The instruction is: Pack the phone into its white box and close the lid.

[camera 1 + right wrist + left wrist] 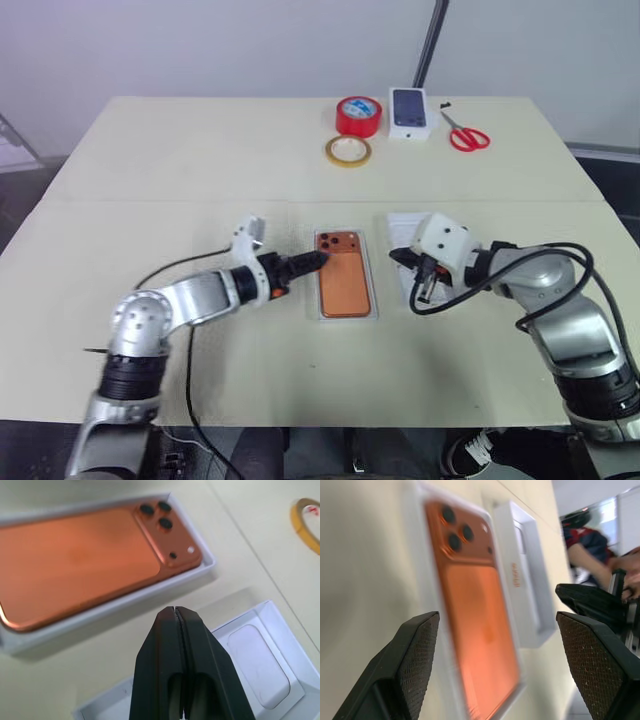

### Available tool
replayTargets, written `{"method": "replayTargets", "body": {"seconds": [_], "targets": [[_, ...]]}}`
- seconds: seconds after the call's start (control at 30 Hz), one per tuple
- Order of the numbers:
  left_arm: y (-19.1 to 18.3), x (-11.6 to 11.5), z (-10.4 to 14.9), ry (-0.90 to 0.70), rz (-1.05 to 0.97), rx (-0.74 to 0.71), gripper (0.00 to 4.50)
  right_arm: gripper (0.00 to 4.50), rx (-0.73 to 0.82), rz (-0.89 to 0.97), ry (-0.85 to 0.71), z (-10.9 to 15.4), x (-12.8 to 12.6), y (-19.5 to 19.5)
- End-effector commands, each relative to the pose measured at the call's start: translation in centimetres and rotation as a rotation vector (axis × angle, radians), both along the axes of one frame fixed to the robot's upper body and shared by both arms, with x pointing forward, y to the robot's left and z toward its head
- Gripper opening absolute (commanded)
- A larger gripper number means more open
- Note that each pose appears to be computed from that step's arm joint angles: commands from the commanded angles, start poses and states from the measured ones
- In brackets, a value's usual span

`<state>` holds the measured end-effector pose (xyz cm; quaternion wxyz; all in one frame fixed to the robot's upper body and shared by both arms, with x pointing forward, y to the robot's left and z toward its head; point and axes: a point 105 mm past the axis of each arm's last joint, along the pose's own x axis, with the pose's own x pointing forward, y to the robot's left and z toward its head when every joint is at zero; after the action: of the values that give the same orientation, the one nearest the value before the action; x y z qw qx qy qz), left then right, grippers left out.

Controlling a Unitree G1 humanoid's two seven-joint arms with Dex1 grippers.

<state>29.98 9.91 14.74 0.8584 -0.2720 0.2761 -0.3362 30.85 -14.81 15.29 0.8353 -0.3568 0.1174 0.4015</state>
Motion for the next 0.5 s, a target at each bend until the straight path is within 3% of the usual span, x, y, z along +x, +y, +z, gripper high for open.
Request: {"method": "replayTargets", "body": {"seconds": [0.03,0.2,0.3,0.5], "targets": [[0.9,0.2,0.6,-0.144,-0.040,0.167,2.60,0.00,-0.071,0.021,-0.057,0.9,0.3,0.0],[0.2,0.8,-1.3,-0.217,-0.115,0.341,0.02,0.00,-0.220,0.042,-0.092,0.1,0.9,0.0],[-1.0,1.1,-2.9,-0.243,-0.200,0.465,0.02,0.00,-0.319,0.053,-0.128,-0.7,1.4,0.2],[-2.8,1.6,-4.0,-0.266,-0.298,0.523,0.02,0.00,-0.382,0.101,-0.115,-2.5,1.4,1.5]]}}
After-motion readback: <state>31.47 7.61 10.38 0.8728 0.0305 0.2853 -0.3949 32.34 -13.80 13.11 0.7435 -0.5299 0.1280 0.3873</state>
